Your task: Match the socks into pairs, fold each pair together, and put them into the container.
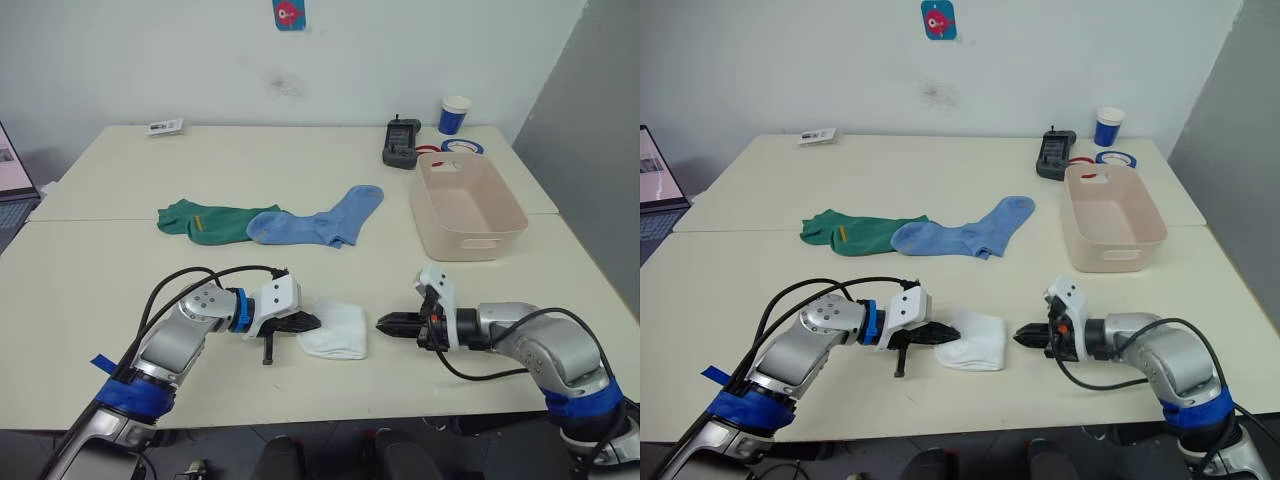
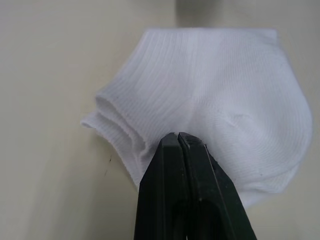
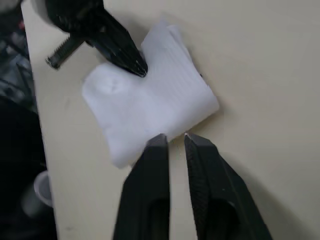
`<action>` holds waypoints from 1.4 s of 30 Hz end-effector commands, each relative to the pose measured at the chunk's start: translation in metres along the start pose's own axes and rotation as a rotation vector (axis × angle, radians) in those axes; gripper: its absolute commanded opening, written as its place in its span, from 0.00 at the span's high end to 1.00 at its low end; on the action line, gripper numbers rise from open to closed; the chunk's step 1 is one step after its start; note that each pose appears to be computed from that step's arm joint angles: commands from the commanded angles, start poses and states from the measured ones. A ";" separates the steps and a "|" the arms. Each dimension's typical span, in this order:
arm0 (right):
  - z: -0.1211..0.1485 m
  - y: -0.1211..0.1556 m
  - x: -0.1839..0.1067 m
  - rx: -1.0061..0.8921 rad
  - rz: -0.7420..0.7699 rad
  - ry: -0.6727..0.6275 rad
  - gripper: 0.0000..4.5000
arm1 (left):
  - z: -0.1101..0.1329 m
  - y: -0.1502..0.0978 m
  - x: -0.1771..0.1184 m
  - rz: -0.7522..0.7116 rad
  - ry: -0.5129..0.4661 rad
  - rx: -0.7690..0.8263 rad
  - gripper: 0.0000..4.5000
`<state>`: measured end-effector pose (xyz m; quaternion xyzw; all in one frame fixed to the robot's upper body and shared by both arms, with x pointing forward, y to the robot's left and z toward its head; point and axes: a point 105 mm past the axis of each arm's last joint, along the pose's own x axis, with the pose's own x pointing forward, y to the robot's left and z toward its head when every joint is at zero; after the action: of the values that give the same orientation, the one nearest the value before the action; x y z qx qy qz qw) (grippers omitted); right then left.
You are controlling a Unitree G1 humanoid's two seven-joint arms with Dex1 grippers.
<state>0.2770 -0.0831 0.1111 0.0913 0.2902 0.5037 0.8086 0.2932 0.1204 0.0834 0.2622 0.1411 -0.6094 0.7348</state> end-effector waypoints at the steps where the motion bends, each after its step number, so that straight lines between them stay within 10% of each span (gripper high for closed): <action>1: 0.008 0.005 -0.002 0.168 -0.003 0.001 0.55 | -0.009 -0.007 0.004 -0.028 0.028 0.003 1.00; 8: -0.008 0.000 0.007 0.301 -0.023 0.058 0.02 | -0.010 -0.008 0.004 -0.025 0.031 0.013 1.00; 31: -0.007 0.015 0.053 0.575 0.116 0.047 0.01 | -0.008 -0.011 0.002 -0.011 0.025 0.010 1.00; 42: -0.009 0.004 0.049 0.582 0.044 0.028 0.82 | -0.006 -0.013 0.000 -0.029 0.007 0.008 1.00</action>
<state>0.2815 -0.0364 0.0820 0.3229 0.4405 0.4258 0.7214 0.2871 0.1207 0.0812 0.2685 0.1320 -0.6125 0.7317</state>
